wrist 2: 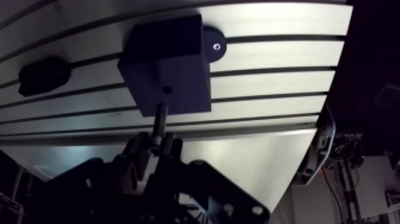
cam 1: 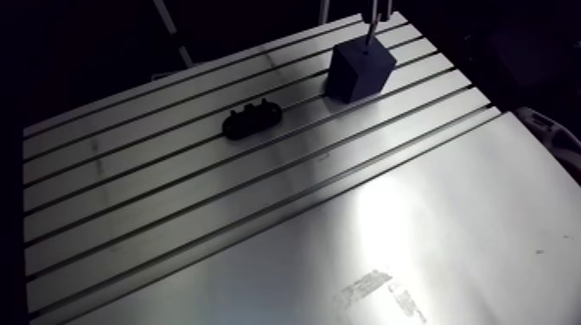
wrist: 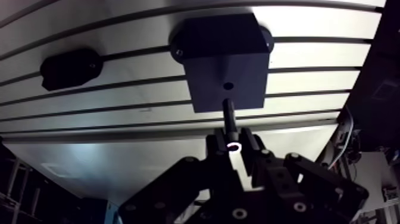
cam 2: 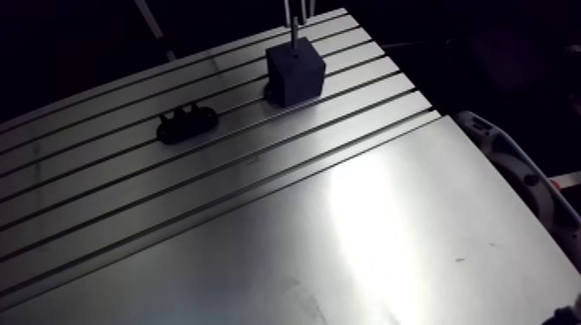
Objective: Pick up the M10 bolt and insert it into the hole until fully seated.
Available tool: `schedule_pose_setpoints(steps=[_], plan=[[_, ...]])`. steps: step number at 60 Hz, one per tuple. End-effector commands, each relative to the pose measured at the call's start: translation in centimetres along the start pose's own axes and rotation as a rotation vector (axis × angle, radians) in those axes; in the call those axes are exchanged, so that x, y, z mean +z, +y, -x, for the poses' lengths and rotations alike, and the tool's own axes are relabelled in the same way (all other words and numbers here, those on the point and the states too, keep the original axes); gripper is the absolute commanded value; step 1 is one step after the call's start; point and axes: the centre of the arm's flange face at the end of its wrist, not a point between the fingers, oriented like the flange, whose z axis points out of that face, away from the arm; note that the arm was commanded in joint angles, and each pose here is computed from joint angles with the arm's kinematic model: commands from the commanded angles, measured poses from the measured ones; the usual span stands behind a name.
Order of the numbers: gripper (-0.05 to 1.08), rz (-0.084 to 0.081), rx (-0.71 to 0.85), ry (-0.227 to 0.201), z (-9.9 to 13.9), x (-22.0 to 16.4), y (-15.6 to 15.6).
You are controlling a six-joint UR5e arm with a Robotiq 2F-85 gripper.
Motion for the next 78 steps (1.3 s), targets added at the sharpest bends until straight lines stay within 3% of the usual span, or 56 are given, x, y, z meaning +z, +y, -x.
schedule_pose_setpoints(steps=[1, 78], plan=[[1.08, 0.0, -0.001, -0.01, 0.0, 0.45, 0.0], [1.08, -0.005, 0.001, -0.013, -0.76, 1.19, 0.43]])
